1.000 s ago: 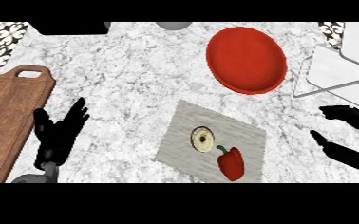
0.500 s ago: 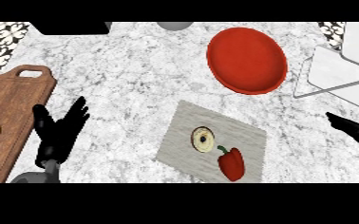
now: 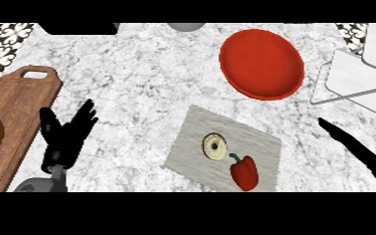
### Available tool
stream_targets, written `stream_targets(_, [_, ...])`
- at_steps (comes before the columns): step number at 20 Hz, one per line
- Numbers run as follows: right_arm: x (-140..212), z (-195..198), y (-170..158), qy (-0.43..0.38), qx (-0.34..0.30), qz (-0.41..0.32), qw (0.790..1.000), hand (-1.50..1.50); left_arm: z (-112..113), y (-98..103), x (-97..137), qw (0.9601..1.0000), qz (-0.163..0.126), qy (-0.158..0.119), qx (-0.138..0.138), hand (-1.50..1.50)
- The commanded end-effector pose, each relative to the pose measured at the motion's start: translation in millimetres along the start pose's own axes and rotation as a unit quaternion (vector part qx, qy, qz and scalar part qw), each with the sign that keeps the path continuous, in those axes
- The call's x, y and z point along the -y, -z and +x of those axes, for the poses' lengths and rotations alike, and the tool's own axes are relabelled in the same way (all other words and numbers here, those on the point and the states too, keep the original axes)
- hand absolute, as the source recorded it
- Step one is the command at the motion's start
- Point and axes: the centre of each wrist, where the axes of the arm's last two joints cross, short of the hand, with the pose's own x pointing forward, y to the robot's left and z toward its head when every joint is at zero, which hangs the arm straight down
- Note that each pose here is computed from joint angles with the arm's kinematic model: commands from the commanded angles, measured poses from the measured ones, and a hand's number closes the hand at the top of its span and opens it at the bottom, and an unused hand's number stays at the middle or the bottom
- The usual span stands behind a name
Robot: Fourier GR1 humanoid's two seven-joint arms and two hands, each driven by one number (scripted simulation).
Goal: Pick the bell pepper from the placemat and place it in the tiered shelf
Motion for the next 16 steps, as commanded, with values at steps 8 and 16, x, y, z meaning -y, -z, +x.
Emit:
stream_targets(8, [-57, 54, 36, -0.076, -0.107, -0.020, 0.991, -1.50, 21, 2, 3, 0.9999, -0.010, 0.007, 0.000, 0.00])
stream_targets(16, [-117, 76, 51, -0.132, -0.132, 0.015, 0.982, -1.50, -6, 11, -1, 1.0000, -0.004, -0.001, -0.007, 0.00])
